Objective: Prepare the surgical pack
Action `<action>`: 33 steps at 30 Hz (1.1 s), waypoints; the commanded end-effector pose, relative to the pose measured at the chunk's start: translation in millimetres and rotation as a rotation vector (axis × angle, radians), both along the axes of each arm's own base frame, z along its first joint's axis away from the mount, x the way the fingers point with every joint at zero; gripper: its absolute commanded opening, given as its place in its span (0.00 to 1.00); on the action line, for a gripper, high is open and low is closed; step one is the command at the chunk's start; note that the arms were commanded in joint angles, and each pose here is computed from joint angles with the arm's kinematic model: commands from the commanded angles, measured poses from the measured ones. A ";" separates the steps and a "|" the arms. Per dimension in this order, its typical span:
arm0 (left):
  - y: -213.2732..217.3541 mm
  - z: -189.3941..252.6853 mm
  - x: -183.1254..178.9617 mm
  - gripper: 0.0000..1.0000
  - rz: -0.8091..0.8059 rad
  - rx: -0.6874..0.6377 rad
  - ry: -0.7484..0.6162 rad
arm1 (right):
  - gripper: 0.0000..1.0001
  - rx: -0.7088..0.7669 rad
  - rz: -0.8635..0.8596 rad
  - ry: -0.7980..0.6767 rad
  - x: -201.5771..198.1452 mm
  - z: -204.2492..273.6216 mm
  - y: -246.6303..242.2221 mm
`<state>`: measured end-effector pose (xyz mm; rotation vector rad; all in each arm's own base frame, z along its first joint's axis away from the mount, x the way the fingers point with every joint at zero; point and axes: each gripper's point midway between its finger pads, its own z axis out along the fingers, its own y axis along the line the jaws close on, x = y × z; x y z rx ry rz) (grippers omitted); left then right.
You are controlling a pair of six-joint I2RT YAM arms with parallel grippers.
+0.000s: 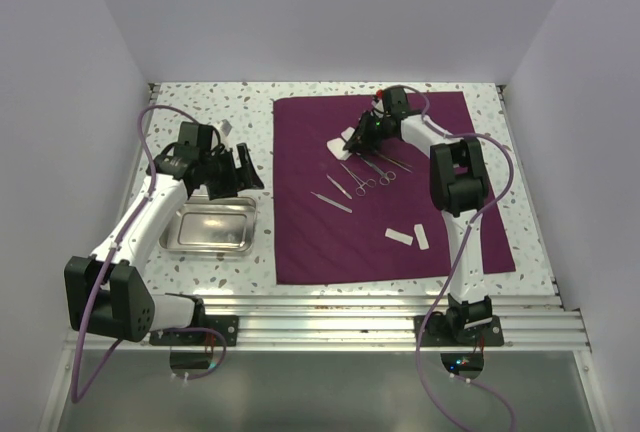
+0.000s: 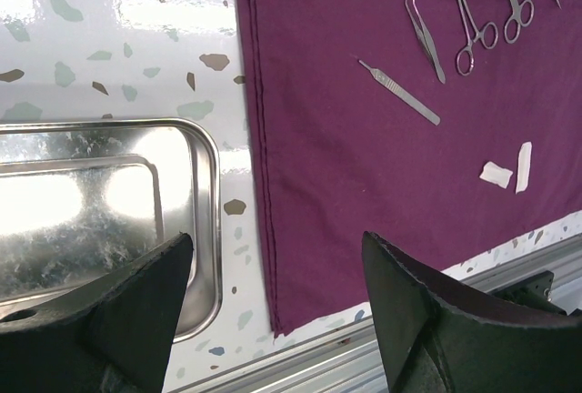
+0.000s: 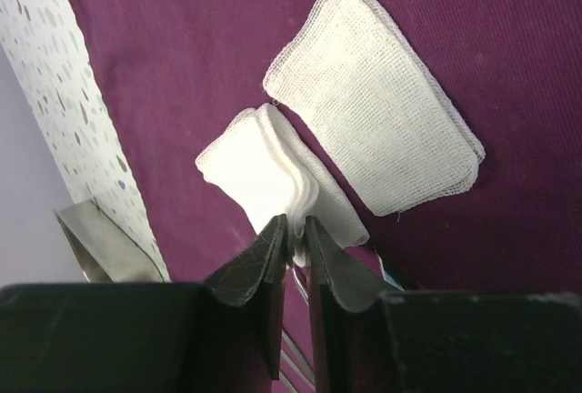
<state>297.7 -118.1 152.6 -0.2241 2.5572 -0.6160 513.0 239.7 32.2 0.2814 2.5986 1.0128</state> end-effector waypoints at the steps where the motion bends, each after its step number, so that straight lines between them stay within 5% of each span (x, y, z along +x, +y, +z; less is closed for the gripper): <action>1: -7.6 17.1 13.8 0.79 -0.020 -0.027 -0.072 | 0.23 -0.015 0.008 -0.051 9.2 14.1 -2.9; 3: -7.7 16.4 13.8 0.79 -0.018 -0.028 -0.071 | 0.37 -0.025 0.010 -0.053 7.0 22.8 -4.8; 10: -9.1 15.7 10.5 0.78 -0.015 -0.042 -0.072 | 0.44 -0.054 0.008 -0.049 -5.0 39.1 -13.1; 33: -10.4 18.6 9.5 0.78 -0.014 -0.053 -0.075 | 0.46 0.044 -0.184 0.036 3.1 13.9 -5.1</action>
